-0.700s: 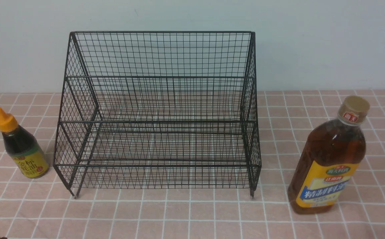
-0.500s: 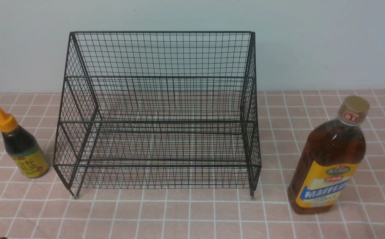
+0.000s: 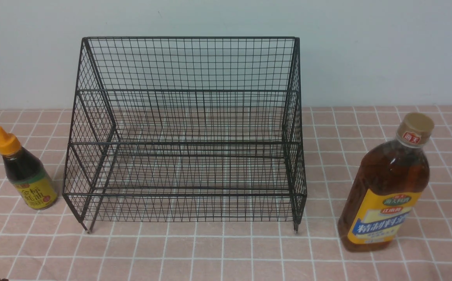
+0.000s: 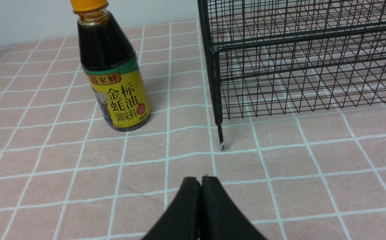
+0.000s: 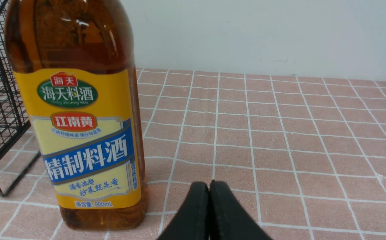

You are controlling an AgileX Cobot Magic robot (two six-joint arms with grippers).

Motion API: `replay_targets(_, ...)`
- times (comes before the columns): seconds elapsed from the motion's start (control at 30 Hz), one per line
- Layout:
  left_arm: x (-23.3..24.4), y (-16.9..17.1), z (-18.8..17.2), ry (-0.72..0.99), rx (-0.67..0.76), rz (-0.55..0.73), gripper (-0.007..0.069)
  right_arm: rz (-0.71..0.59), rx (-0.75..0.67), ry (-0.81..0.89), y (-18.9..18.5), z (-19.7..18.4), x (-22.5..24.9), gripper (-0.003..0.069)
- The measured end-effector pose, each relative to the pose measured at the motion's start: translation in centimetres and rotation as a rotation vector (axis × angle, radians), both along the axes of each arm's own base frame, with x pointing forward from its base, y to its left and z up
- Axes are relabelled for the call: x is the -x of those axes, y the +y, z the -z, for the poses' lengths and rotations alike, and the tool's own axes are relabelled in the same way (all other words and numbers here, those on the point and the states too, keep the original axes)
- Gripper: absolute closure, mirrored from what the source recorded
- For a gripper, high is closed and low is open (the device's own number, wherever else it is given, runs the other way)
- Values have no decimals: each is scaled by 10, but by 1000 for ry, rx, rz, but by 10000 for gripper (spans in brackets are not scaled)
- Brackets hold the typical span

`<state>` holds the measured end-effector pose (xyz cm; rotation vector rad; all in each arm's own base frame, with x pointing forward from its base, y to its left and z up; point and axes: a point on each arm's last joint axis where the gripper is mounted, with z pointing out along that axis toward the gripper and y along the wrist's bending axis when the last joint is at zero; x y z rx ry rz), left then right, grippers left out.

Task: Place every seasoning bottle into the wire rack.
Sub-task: Use the right arm to grab the condiment bottle closest to it

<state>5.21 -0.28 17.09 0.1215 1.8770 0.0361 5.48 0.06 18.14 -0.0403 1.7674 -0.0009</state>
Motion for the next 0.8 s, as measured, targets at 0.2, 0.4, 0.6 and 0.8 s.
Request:
replay_targets(0.2, 0, 0, 0, 0, 0, 0, 641, 0, 0, -3, 0, 0, 0, 676)
replay_targets(0.4, 0, 0, 0, 0, 0, 0, 641, -8, -163, -195, 2, -17, -2, 676)
replay_targets(0.6, 0, 0, 0, 0, 0, 0, 641, 25, -429, -353, -2, -32, -1, 676)
replay_targets(0.8, 0, 0, 0, 0, 0, 0, 641, 37, -486, -377, -3, -34, 0, 676)
